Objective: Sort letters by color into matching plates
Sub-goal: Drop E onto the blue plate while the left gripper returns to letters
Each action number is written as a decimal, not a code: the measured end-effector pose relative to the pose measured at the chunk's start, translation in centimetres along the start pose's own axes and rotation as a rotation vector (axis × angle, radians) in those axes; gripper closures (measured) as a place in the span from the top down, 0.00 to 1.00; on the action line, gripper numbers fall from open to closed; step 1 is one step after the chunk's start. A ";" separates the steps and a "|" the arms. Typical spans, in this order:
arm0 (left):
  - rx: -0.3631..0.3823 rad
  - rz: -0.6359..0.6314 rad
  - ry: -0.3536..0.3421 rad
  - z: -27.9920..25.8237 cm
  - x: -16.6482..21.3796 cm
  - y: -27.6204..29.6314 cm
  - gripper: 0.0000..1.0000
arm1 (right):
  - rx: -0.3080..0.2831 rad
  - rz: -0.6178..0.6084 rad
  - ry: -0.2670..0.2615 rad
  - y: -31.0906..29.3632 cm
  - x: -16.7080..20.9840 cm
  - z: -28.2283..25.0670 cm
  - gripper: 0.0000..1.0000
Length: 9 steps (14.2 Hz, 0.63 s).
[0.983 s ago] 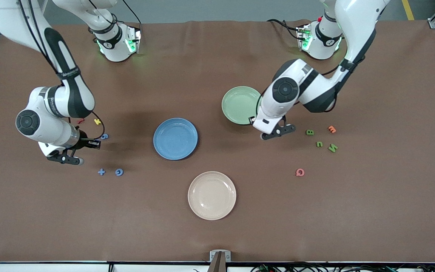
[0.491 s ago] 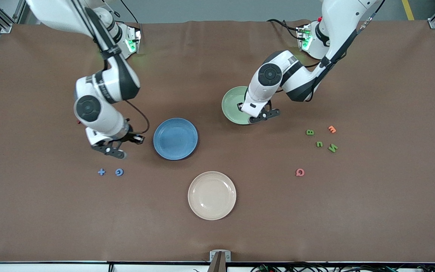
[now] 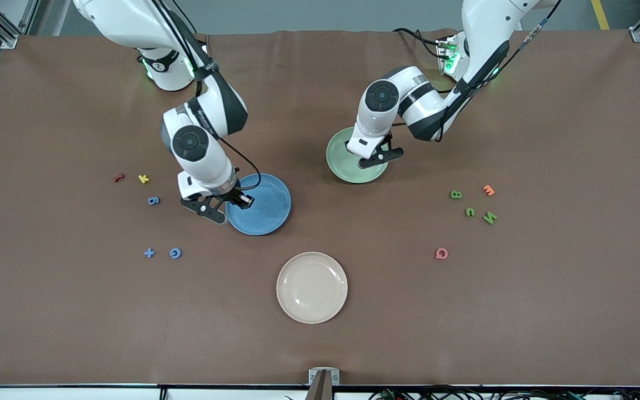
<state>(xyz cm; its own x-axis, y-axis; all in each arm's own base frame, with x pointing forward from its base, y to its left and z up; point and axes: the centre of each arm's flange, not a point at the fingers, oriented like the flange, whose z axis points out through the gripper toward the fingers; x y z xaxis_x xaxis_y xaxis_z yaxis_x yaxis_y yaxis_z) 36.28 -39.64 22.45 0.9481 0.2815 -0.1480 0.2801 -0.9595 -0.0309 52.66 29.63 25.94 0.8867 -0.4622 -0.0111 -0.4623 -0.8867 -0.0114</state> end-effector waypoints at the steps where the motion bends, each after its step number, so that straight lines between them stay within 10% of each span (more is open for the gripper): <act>1: -0.005 0.001 0.001 0.1 -0.1 0.0 0.38 | -0.005 0.003 -0.003 -0.2 -0.4 1.0 0.27; 4: -0.002 0.009 0.003 0.5 -0.3 -0.3 0.43 | -0.027 0.012 -0.015 -0.1 -0.7 3.5 0.27; 9: -0.008 -0.001 0.012 0.3 0.6 -0.7 0.91 | -0.047 0.025 -0.020 0.7 -0.2 4.5 0.27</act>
<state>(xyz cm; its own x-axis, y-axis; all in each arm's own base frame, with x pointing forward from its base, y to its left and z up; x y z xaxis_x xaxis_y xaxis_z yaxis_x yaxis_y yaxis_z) 36.59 -38.86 22.09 0.9495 0.2827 -0.1358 0.2822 -0.9591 -0.0231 52.13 29.19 21.48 0.8743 -0.4844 -0.0311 -0.4834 -0.8747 0.0362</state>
